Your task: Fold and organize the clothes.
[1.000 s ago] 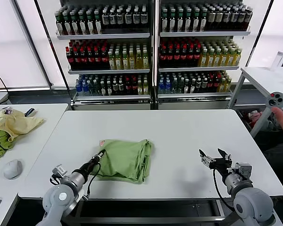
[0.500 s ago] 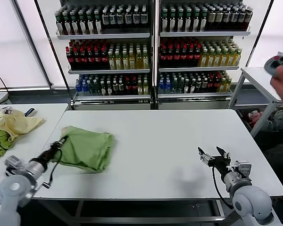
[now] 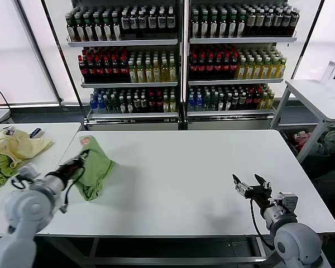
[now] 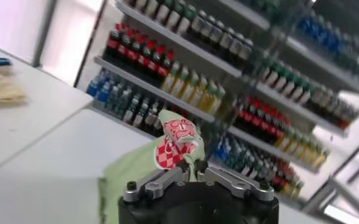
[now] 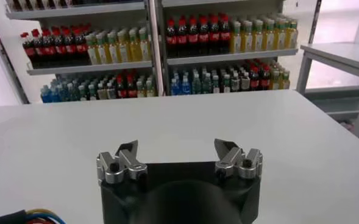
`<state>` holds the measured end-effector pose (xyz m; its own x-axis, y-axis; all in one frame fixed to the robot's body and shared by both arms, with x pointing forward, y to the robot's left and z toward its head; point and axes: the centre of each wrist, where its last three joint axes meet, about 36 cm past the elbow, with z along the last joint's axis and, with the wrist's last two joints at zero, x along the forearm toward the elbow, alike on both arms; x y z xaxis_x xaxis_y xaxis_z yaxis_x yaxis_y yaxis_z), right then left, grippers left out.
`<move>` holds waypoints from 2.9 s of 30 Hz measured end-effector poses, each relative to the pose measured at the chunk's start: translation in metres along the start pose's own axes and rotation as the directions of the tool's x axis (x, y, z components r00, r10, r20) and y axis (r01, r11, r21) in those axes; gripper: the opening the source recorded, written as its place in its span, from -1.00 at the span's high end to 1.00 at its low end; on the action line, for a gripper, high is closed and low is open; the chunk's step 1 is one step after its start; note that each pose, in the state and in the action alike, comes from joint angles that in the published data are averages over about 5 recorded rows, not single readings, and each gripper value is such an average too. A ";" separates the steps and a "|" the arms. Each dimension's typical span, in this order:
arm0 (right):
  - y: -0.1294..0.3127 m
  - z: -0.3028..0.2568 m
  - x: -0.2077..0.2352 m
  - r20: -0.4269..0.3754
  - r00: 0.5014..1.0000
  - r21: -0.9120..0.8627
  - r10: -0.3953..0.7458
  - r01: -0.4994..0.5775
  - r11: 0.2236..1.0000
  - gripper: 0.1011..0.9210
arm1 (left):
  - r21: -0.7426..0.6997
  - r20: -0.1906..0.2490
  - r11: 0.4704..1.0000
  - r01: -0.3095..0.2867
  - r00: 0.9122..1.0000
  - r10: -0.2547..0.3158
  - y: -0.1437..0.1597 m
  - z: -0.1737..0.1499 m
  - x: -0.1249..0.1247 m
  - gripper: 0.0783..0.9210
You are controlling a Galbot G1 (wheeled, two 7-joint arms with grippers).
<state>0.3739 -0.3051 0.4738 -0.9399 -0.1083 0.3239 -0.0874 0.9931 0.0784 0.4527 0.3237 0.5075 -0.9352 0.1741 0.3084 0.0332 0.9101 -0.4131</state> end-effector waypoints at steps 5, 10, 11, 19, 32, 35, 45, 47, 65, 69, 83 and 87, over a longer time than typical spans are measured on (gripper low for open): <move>-0.002 0.000 0.004 0.005 1.000 -0.001 0.006 -0.006 1.000 -0.76 | -0.080 -0.044 0.996 -0.024 0.999 0.020 -0.056 0.036 -0.038 0.92; -0.007 -0.001 0.007 0.007 1.000 0.000 0.017 -0.017 1.000 -0.76 | -0.163 -0.087 0.986 -0.040 0.996 0.026 -0.111 0.073 -0.074 0.92; -0.008 -0.001 0.007 0.008 1.000 0.000 0.020 -0.020 1.000 -0.76 | -0.182 -0.095 0.982 -0.045 0.995 0.028 -0.122 0.081 -0.080 0.92; -0.013 -0.005 0.007 0.017 1.000 0.006 0.026 -0.026 1.000 -0.76 | -0.307 -0.115 0.945 -0.114 0.990 0.082 -0.201 0.130 -0.107 0.57; 0.000 -0.005 -0.007 0.033 0.999 0.001 0.013 -0.013 1.000 -0.76 | -0.364 -0.033 0.910 -0.199 0.979 0.201 -0.244 0.154 -0.086 -0.34; 0.013 -0.001 -0.015 0.034 0.999 -0.005 -0.001 0.001 1.000 -0.76 | -0.350 0.004 0.919 -0.182 0.981 0.196 -0.233 0.149 -0.076 -0.54; 0.076 0.014 -0.069 0.005 0.998 -0.038 -0.067 0.067 0.997 -0.76 | -0.348 0.126 0.938 -0.013 0.990 0.060 -0.155 0.130 -0.043 -0.77; 0.088 0.016 -0.082 -0.007 0.997 -0.046 -0.079 0.078 0.996 -0.76 | -0.351 0.145 0.936 0.022 0.989 0.031 -0.141 0.129 -0.036 -0.77; 0.164 0.034 -0.173 -0.126 0.986 -0.114 -0.106 0.091 0.989 -0.40 | -0.380 0.187 0.911 0.159 0.978 -0.093 -0.084 0.141 0.013 -0.77; 0.167 0.036 -0.182 -0.137 0.986 -0.117 -0.099 0.083 0.990 -0.13 | -0.385 0.181 0.908 0.166 0.978 -0.102 -0.080 0.144 0.016 -0.77; 0.133 0.025 -0.215 -0.153 0.986 -0.022 -0.060 0.057 0.998 0.81 | -0.399 0.172 0.902 0.165 0.980 -0.103 -0.076 0.147 0.018 -0.77; 0.114 0.014 -0.227 -0.153 0.987 0.035 -0.049 0.055 0.998 0.91 | -0.405 0.168 0.900 0.161 0.981 -0.100 -0.075 0.148 0.018 -0.77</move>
<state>0.5730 -0.1665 0.3962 -0.8730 -0.1622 0.4601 -0.1504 0.9867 0.0625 0.3809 0.2033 0.4173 -0.9796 0.0166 0.2002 0.0220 0.9995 0.0247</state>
